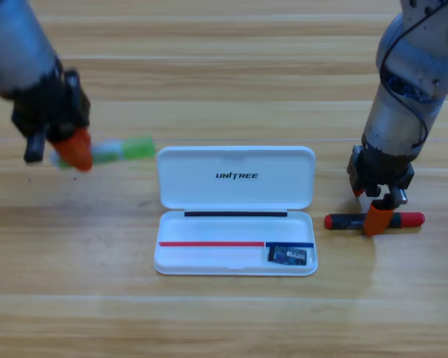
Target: Clean up eraser and pencils
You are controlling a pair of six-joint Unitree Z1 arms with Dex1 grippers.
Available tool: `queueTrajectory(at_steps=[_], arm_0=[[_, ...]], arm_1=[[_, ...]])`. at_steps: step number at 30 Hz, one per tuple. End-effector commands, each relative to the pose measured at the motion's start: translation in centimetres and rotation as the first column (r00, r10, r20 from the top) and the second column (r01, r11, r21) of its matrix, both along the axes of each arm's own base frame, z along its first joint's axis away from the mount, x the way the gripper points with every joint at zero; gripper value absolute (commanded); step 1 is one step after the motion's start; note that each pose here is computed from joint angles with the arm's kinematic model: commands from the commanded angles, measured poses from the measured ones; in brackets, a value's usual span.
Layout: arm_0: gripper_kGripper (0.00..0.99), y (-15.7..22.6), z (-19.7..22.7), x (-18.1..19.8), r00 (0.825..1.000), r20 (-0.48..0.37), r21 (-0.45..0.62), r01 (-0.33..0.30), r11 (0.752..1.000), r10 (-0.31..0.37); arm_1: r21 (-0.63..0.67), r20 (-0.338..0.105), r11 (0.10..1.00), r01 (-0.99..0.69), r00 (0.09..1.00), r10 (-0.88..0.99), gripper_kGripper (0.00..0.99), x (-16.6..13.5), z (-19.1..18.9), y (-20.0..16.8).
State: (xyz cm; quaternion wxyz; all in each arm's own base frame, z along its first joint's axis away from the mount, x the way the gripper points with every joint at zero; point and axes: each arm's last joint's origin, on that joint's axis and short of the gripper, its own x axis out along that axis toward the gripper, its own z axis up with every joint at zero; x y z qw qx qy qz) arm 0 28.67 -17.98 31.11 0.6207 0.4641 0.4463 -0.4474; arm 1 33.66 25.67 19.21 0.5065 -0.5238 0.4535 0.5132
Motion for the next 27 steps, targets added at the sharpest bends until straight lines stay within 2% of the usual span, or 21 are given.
queueTrajectory(at_steps=[1,5,6,13,19,23,27], arm_0=[[0.000,-2.9,0.4,-1.9,0.997,-0.006,-0.002,0.079,0.997,-0.079],[0.000,-4.8,0.0,-2.7,0.992,-0.016,0.001,0.124,0.992,-0.124],[0.000,-5.2,-0.1,-2.9,0.991,-0.015,0.001,0.133,0.991,-0.133],[0.000,-8.4,-2.5,-3.5,0.980,-0.064,0.032,0.191,0.981,-0.189],[0.000,-10.5,-4.9,-2.8,0.976,-0.094,0.053,0.203,0.978,-0.197],[0.000,-11.3,-6.2,-2.1,0.975,-0.103,0.059,0.201,0.978,-0.195],[0.000,-11.9,-7.6,-1.6,0.975,-0.116,0.068,0.199,0.978,-0.190]], arm_1=[[-0.041,-0.049,0.999,0.006,0.999,-0.008,0.407,1.1,-3.1,-0.6],[-0.048,-0.058,0.999,-0.008,0.998,0.006,0.032,0.9,-3.3,-0.7],[-0.048,-0.058,0.999,-0.015,0.998,0.012,0.000,0.9,-3.3,-0.7],[-0.048,-0.056,0.998,-0.030,0.998,0.027,0.000,1.0,-3.1,-0.9],[-0.039,-0.040,0.999,-0.029,0.999,0.028,0.000,1.0,-2.3,-1.0],[-0.015,0.003,1.000,-0.022,1.000,0.022,0.000,0.0,1.3,-1.8],[0.024,0.032,1.000,-0.015,0.999,0.015,0.000,-2.3,5.7,-2.5]])
